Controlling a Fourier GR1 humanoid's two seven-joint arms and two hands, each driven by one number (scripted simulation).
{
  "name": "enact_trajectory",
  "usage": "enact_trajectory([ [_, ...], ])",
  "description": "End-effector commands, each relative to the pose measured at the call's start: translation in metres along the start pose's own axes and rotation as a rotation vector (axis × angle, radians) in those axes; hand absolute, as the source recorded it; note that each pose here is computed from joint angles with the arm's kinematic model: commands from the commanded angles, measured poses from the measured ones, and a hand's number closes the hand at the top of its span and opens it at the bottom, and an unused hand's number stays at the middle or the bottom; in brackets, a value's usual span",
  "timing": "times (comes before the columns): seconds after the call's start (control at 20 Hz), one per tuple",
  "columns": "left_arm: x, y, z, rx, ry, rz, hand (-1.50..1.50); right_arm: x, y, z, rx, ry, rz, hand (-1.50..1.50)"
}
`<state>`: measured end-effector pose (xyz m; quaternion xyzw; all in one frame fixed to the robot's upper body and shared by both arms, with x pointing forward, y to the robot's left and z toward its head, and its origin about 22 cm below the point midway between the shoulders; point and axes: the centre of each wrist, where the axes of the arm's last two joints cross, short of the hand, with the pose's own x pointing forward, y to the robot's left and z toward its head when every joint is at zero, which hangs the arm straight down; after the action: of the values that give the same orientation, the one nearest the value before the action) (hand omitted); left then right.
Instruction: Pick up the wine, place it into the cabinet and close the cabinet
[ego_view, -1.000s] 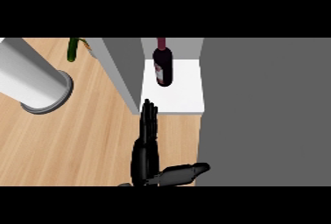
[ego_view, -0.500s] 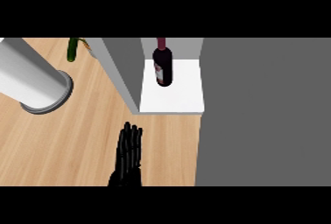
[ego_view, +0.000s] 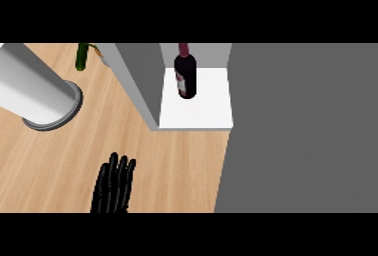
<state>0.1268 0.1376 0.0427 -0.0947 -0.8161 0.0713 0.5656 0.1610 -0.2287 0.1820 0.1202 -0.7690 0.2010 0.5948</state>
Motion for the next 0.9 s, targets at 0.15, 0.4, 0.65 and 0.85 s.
enact_trajectory([
  [0.15,0.016,0.036,0.001,-0.008,-0.011,0.004,-1.50,0.016,0.021,0.024,0.147,-0.006,-0.139,1.50],
  [0.4,0.025,0.056,-0.003,0.024,-0.033,-0.018,-1.50,0.017,0.037,0.028,0.205,0.069,-0.226,1.50],
  [0.65,0.048,0.083,-0.009,0.058,-0.068,-0.023,-1.50,0.018,0.051,0.022,0.331,0.044,-0.204,1.50],
  [0.85,0.064,0.093,-0.014,0.059,-0.060,-0.020,-1.50,0.024,0.066,0.020,0.412,0.008,-0.180,1.50],
])
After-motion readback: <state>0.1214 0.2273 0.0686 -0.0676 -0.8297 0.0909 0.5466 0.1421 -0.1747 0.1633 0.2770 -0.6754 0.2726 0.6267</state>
